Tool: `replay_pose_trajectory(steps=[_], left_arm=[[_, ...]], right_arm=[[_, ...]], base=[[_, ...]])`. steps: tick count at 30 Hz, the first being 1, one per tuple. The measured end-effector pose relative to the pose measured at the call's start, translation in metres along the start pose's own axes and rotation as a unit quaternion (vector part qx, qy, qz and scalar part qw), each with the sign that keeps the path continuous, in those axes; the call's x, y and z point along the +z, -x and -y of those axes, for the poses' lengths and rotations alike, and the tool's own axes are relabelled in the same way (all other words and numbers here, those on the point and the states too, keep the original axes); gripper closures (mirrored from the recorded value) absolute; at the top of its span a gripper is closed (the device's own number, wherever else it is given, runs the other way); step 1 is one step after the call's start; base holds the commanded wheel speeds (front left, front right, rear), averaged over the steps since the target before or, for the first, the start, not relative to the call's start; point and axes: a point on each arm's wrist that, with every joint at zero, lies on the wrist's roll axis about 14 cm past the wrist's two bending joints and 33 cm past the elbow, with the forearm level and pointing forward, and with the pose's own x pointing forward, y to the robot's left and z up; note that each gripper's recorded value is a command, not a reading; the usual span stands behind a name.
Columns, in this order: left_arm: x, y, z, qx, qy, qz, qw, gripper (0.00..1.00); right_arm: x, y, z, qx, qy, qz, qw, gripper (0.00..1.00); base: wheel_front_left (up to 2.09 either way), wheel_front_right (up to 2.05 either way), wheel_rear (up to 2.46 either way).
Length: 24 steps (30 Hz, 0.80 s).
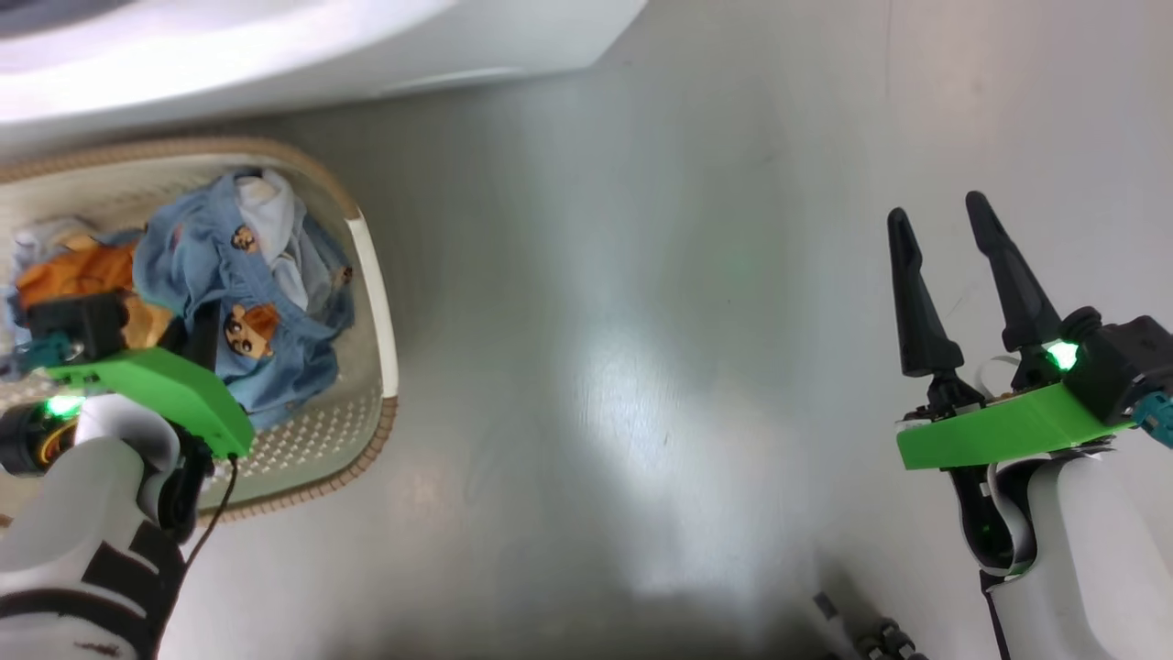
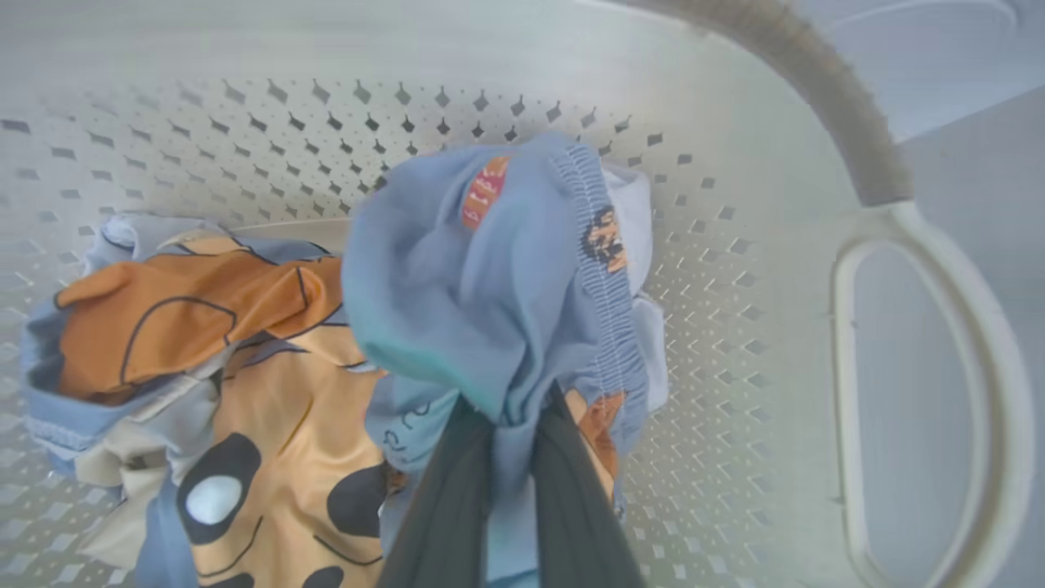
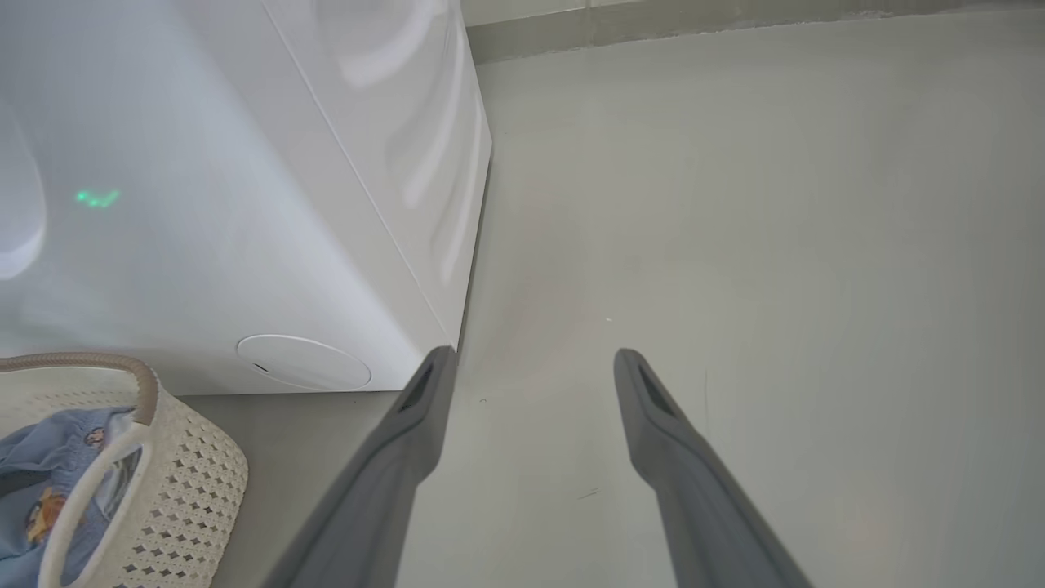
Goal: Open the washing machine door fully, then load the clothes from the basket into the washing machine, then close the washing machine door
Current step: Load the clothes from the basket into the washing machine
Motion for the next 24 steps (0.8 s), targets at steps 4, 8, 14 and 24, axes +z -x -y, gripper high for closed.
replay_pose_trajectory(steps=[4, 8, 14, 24], left_arm=[[0.031, 0.017, 0.002, -0.002, 0.004, 0.054, 0.999, 1.0], [0.044, 0.044, 0.004, 0.003, 0.002, 0.092, 0.996, 1.0], [0.055, 0.089, 0.006, 0.013, 0.003, 0.143, 0.99, 1.0], [0.101, 0.162, 0.014, 0.028, -0.001, 0.262, 0.965, 1.0]], right_arm=[[0.017, 0.004, -0.005, 0.006, 0.0, 0.015, 1.0, 0.0], [0.033, 0.009, -0.008, 0.009, 0.002, 0.03, 1.0, 0.0], [0.045, 0.031, -0.009, 0.011, 0.005, 0.031, 0.999, 0.0], [0.085, 0.056, -0.018, 0.02, 0.008, 0.074, 0.997, 0.0]], base=[[0.0, 0.0, 0.0], [0.0, 0.0, 0.0], [0.0, 0.0, 0.0], [0.0, 0.0, 0.0]])
